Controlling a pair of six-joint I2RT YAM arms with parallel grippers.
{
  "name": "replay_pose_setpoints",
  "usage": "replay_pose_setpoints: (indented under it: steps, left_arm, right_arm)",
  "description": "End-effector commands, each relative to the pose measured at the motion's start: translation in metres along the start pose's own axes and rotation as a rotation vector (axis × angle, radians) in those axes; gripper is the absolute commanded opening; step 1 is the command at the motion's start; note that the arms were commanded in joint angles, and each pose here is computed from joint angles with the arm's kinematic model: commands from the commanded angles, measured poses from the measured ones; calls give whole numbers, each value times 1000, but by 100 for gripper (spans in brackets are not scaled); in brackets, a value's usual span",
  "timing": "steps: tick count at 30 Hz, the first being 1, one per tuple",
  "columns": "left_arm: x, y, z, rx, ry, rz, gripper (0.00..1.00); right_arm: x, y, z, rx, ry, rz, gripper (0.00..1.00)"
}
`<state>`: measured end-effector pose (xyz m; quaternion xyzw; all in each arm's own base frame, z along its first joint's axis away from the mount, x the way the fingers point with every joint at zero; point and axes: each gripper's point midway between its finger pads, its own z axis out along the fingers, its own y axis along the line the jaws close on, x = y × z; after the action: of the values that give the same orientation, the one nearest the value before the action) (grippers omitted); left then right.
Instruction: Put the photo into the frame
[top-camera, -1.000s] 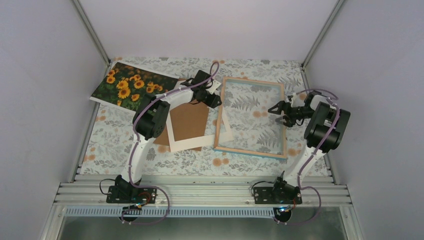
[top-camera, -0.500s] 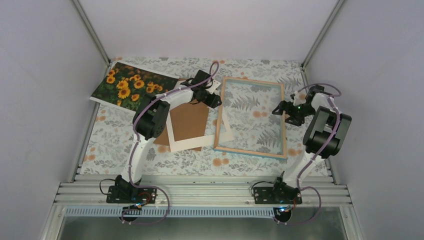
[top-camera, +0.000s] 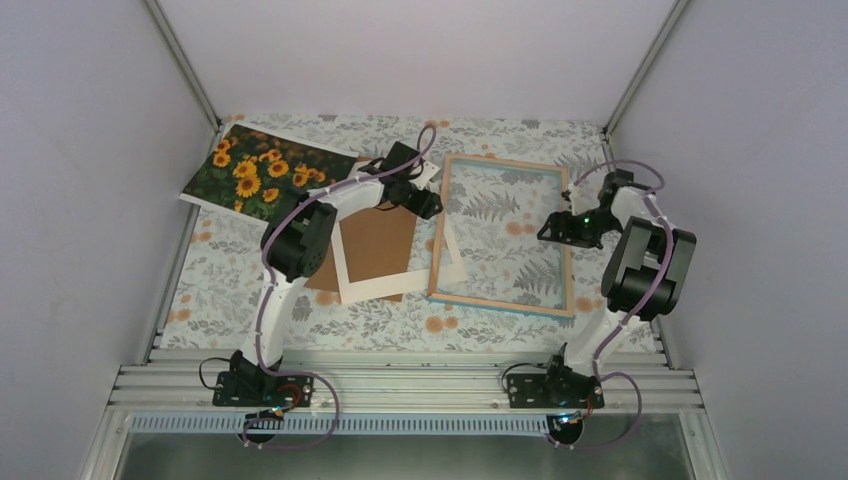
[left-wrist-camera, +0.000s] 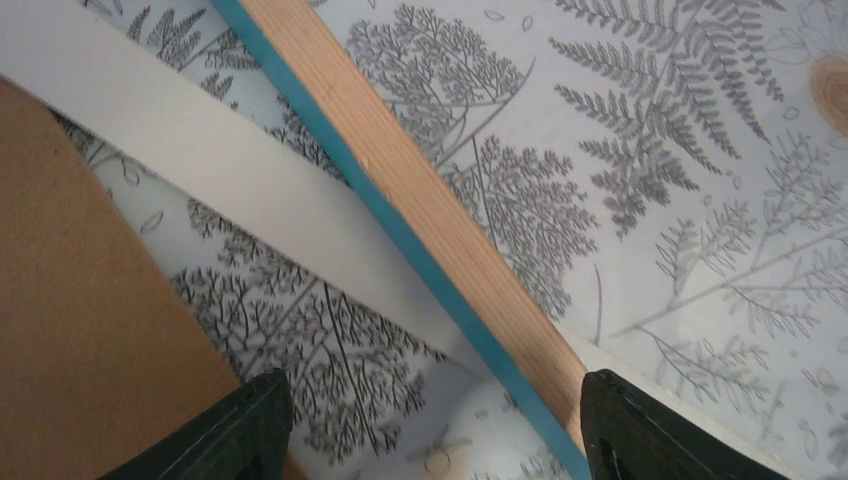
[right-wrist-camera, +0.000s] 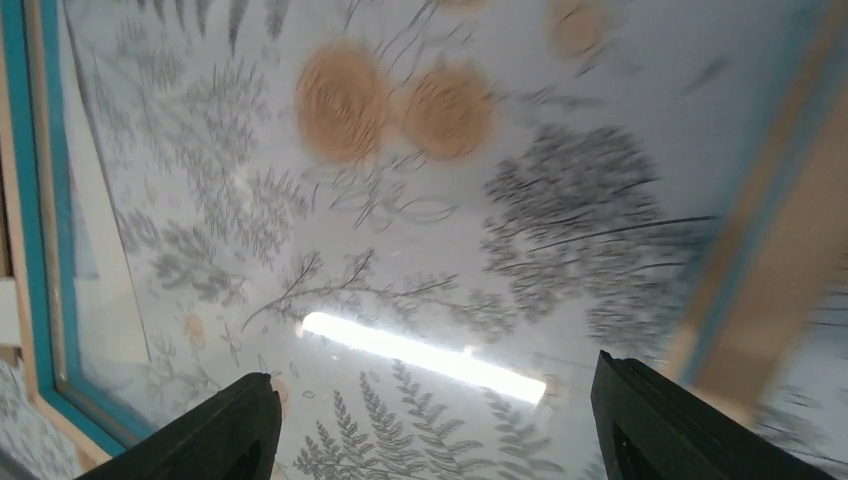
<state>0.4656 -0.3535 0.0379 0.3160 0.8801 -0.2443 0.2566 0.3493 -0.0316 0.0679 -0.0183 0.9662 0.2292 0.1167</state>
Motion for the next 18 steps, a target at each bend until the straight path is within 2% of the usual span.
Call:
replay_pose_setpoints:
  steps: [1, 6, 12, 15, 18]
  left_arm:
    - [-22, -7, -40, 11, -83, 16, 74]
    - [-6, 12, -80, 33, -117, -69, 78]
    - [48, 29, -136, 46, -96, -60, 81]
    - [79, 30, -164, -3, -71, 79, 82]
    - [117, 26, -188, -75, -34, 349, 83]
  right_arm:
    - [20, 9, 22, -11, 56, -107, 77]
    - [33, -2, 40, 4, 102, -90, 77]
    - [30, -20, 43, 67, 115, -86, 76]
    - [13, -17, 31, 75, 75, -121, 76]
    - [-5, -3, 15, 42, 17, -176, 78]
